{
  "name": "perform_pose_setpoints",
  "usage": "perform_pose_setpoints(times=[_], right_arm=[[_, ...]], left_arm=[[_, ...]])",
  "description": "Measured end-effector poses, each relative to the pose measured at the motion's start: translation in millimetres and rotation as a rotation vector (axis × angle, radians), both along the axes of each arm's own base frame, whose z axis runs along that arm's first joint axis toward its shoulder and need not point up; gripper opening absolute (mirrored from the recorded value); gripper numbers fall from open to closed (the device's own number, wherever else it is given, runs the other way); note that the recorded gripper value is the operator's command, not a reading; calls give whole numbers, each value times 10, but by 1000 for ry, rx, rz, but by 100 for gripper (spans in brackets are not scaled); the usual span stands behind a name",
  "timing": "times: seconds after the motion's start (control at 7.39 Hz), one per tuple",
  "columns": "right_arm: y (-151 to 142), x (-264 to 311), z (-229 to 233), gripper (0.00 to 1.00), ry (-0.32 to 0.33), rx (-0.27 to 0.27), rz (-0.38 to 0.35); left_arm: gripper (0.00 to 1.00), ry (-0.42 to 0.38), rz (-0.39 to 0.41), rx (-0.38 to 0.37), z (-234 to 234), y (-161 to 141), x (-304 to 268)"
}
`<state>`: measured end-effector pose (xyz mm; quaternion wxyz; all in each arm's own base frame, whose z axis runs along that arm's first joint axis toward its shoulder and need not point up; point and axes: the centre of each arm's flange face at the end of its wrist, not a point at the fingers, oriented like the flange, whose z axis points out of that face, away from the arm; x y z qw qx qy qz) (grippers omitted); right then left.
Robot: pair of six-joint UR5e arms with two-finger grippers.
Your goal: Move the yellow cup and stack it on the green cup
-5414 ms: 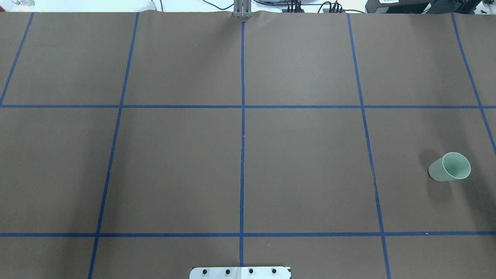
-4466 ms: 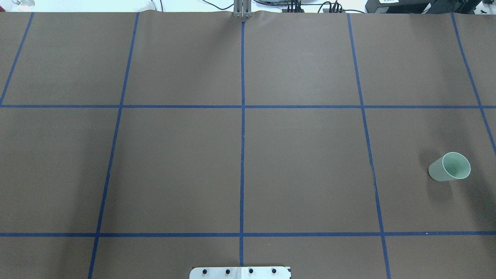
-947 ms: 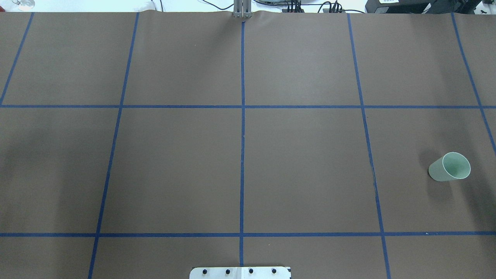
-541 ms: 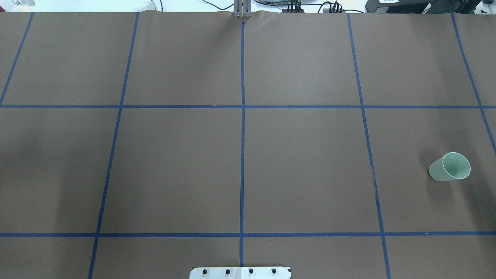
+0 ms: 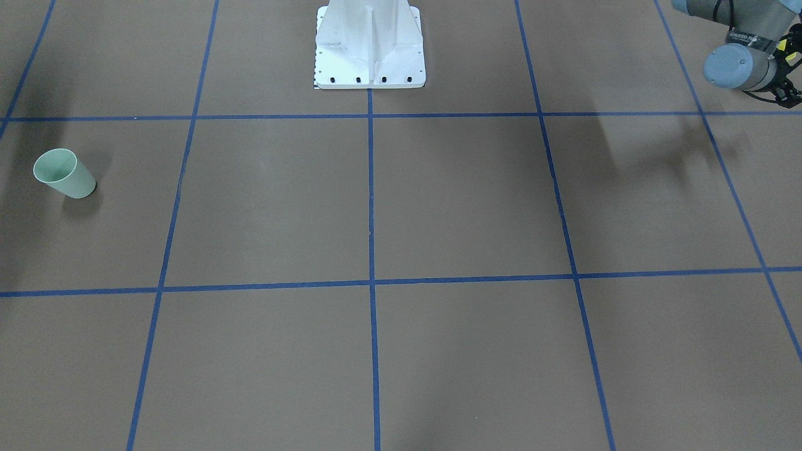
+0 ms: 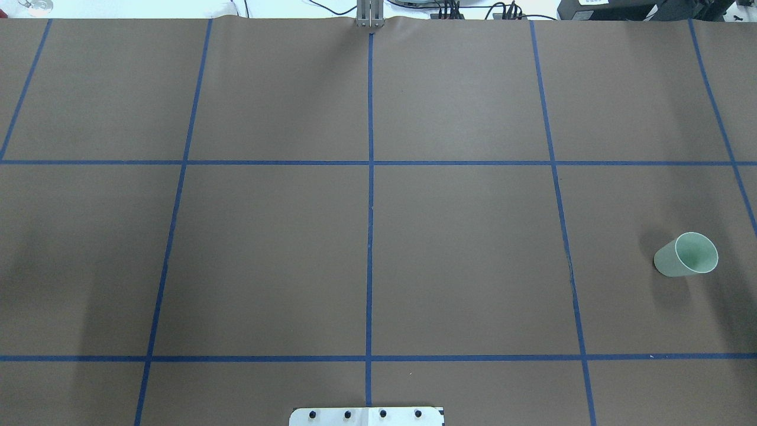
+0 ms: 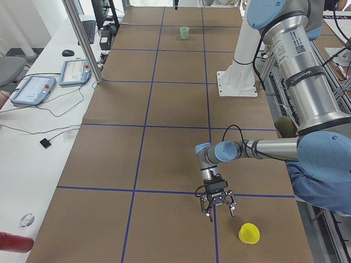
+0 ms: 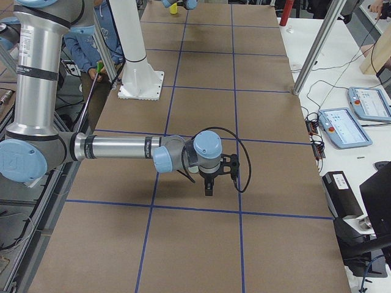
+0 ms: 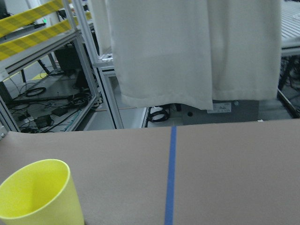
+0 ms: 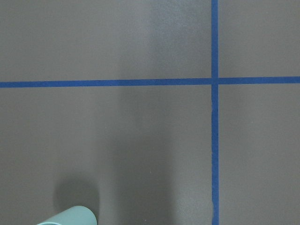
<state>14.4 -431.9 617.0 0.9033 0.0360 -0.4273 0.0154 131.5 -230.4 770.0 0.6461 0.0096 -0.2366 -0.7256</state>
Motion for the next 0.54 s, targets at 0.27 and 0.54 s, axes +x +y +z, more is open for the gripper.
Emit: perform_pose_setpoints(times=[0.27, 0.54], right_arm=[[88, 8, 54, 100, 0, -2, -1], [118, 12, 89, 100, 2, -6, -2]], left_arm=[[99, -51, -71, -105, 169, 329, 181], [99, -103, -93, -129, 312, 521, 338]])
